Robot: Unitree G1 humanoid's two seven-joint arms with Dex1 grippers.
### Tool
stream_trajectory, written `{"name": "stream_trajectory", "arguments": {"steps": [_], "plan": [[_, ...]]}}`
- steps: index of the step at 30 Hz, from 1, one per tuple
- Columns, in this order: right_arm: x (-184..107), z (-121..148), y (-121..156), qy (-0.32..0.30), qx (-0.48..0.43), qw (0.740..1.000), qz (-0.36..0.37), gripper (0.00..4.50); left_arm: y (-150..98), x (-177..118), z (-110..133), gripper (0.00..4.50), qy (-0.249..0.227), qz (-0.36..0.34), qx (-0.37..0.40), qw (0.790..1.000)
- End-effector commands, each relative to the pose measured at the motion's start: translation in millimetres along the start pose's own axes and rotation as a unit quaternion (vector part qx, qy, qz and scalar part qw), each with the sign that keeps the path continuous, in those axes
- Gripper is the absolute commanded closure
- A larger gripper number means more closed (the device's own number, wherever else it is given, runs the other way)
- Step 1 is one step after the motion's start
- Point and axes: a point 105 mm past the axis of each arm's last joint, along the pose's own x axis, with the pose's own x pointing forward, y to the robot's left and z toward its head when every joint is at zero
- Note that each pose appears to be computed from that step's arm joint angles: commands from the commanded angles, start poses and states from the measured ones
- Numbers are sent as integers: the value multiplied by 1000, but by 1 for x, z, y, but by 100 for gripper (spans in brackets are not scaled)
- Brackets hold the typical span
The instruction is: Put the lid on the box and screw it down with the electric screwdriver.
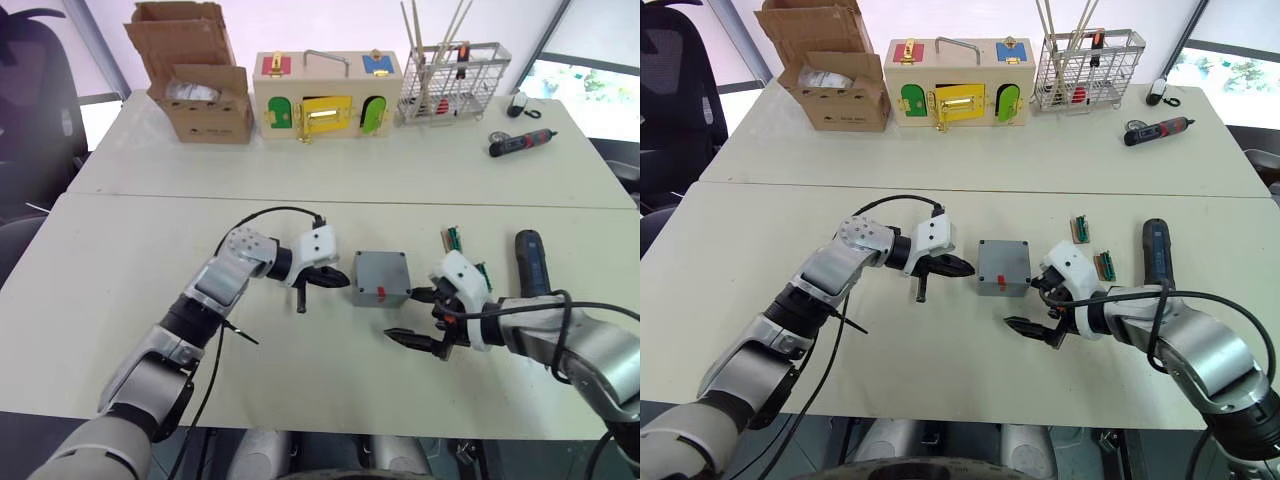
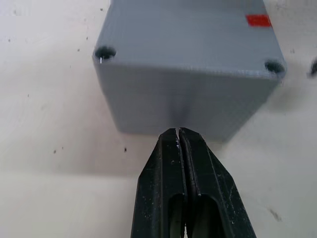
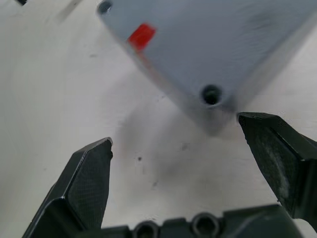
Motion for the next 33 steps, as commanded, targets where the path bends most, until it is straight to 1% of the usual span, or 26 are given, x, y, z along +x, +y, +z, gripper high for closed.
{"name": "stream_trajectory", "arguments": {"steps": [1, 4, 6, 9, 11, 13, 15, 17, 18, 20, 22, 26, 31, 33], "plan": [[4, 15, 21, -26, -21, 998, 49, 4, 3, 5, 15, 450, -27, 4, 12, 1000], [8, 19, 41, -36, -24, 996, 79, 4, 4, 7, 12, 450, -18, 3, 25, 1000], [9, 21, 49, -40, -22, 995, 86, 4, 5, 8, 12, 450, -17, 5, 27, 999], [8, 21, 53, -41, -18, 996, 82, 4, 7, 7, 8, 450, -9, 9, 32, 999], [2, 18, 51, -33, -17, 997, 68, 4, 8, 3, 1, 450, 5, 13, 38, 999], [-9, 10, 43, -13, -21, 999, 42, 4, 10, -4, -6, 450, 22, 22, 46, 998], [-24, -1, 23, 23, -31, 999, -5, 4, 10, -16, -12, 450, 33, 24, 42, 998], [-35, -6, 10, 43, -39, 998, -31, 4, 5, -24, -16, 450, 45, 18, 42, 998], [-37, -7, 6, 47, -41, 997, -37, 4, 3, -26, -18, 450, 51, 14, 44, 998], [-43, -6, -10, 50, -54, 995, -63, 4, -7, -33, -21, 450, 62, -3, 48, 997], [-46, -2, -21, 42, -66, 994, -76, 4, -16, -36, -19, 450, 61, -16, 46, 997], [-43, 8, -40, 26, -112, 990, -85, 4, -34, -31, -11, 450, 42, -47, 29, 998], [-35, 10, -57, 32, -175, 982, -68, 4, -44, -20, -7, 450, 30, -59, 21, 998], [-29, 11, -60, 33, -194, 979, -50, 4, -45, -14, -4, 450, 22, -60, 20, 998]]}}
